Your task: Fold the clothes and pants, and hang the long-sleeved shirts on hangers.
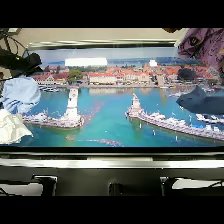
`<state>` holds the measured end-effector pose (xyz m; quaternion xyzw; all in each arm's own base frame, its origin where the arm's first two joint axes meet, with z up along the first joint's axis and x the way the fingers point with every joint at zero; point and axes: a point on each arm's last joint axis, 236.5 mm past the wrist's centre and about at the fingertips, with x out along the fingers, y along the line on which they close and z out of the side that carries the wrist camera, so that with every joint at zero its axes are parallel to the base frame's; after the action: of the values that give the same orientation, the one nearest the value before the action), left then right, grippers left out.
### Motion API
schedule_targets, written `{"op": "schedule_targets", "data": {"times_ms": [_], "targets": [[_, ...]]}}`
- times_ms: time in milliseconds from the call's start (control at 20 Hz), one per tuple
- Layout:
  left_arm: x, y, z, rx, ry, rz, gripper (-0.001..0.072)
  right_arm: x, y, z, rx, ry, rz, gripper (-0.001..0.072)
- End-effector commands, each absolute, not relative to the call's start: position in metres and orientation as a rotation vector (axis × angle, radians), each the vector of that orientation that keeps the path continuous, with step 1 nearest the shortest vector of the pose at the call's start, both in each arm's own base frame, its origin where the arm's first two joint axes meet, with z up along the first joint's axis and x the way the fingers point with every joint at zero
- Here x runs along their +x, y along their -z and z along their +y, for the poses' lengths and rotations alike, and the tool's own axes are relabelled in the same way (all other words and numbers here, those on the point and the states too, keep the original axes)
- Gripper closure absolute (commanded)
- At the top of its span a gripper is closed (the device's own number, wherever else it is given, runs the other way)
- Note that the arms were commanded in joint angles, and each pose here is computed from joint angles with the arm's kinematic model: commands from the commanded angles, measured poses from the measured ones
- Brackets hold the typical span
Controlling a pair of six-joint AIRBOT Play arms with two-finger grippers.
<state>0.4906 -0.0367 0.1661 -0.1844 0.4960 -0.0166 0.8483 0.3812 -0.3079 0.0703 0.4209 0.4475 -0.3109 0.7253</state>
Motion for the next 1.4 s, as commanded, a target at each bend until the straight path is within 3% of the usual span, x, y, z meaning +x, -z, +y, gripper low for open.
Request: {"op": "schedule_targets", "data": {"times_ms": [0,300,650,1050,1200,1350], "targets": [[0.491,-0.166,-0.038,-0.389,0.039,1.047,0.0688,0.326,-0.030,-0.303,0.942,0.785,1.083,0.0682],[0.490,-0.166,-0.045,-0.382,0.050,1.050,0.0688,0.251,0.026,-0.259,0.993,0.932,1.176,0.0681],[0.489,-0.166,-0.055,-0.370,0.070,1.054,0.0688,0.181,0.047,-0.244,0.881,1.056,1.390,0.0682],[0.489,-0.165,-0.061,-0.364,0.080,1.058,0.0688,0.154,0.048,-0.238,0.847,1.109,1.497,0.0679],[0.489,-0.165,-0.061,-0.364,0.081,1.058,0.0688,0.150,0.047,-0.236,0.849,1.117,1.510,0.0627],[0.489,-0.165,-0.061,-0.364,0.080,1.058,0.0688,0.146,0.047,-0.232,0.861,1.125,1.531,0.0627]]}}
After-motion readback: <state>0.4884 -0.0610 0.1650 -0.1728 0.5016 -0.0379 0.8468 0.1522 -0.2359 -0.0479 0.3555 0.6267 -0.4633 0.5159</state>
